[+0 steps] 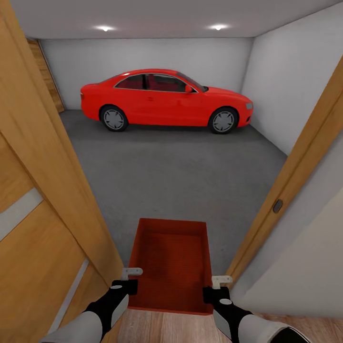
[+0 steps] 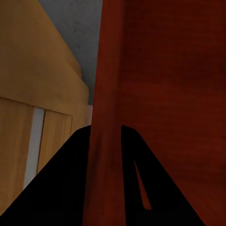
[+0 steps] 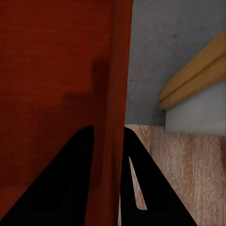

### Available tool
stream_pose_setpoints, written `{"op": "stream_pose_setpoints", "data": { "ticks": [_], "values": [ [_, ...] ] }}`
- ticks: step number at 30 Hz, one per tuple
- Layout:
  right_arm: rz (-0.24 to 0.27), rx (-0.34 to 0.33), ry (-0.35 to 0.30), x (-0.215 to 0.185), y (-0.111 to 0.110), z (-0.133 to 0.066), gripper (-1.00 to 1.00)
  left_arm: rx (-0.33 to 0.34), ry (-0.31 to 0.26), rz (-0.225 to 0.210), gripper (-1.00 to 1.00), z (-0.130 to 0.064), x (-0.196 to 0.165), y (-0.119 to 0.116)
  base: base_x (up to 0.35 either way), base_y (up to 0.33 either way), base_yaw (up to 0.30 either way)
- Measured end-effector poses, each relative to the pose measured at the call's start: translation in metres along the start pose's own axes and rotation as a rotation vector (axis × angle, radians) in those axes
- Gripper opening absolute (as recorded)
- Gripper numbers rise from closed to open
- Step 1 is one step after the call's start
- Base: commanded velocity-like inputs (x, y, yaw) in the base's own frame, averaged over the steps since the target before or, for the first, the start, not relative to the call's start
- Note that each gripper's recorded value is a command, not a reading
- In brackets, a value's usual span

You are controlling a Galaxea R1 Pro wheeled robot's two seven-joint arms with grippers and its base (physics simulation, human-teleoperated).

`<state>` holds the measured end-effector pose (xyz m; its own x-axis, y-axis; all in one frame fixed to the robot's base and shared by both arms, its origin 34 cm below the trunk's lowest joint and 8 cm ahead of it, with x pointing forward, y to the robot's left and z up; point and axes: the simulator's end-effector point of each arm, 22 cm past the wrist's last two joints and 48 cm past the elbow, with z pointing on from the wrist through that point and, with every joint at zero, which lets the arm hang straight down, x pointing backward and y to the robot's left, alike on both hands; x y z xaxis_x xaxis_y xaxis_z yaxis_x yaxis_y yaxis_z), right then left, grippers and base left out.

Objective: Move the two storage containers from the living room to the garage. In the garage, place one container on the floor and stack the other container on top of it (either order is fine).

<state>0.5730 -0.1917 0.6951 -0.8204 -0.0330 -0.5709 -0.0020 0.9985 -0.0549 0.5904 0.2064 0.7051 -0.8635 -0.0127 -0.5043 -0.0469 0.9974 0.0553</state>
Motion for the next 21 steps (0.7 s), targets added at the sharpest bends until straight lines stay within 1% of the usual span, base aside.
{"op": "stream_pose_setpoints", "data": {
  "ticks": [2,5,21],
  "values": [
    [0.0,0.0,0.001,-0.0001,0.0,0.0,-1.0,0.0,0.001,0.0,-1.0,0.0,0.0001,0.0,0.011,0.0,0.0],
    [-0.001,0.0,0.001,0.0002,0.0,-0.0003,-1.0,0.0,0.001,0.0,-1.0,-0.0003,0.0004,0.0001,0.187,0.0,0.0],
    [-0.002,0.0,0.001,0.0004,0.0,-0.0005,-1.0,0.0,0.001,-0.001,-1.0,-0.0005,0.0011,0.0001,0.316,0.0,0.0]
  ]
}}
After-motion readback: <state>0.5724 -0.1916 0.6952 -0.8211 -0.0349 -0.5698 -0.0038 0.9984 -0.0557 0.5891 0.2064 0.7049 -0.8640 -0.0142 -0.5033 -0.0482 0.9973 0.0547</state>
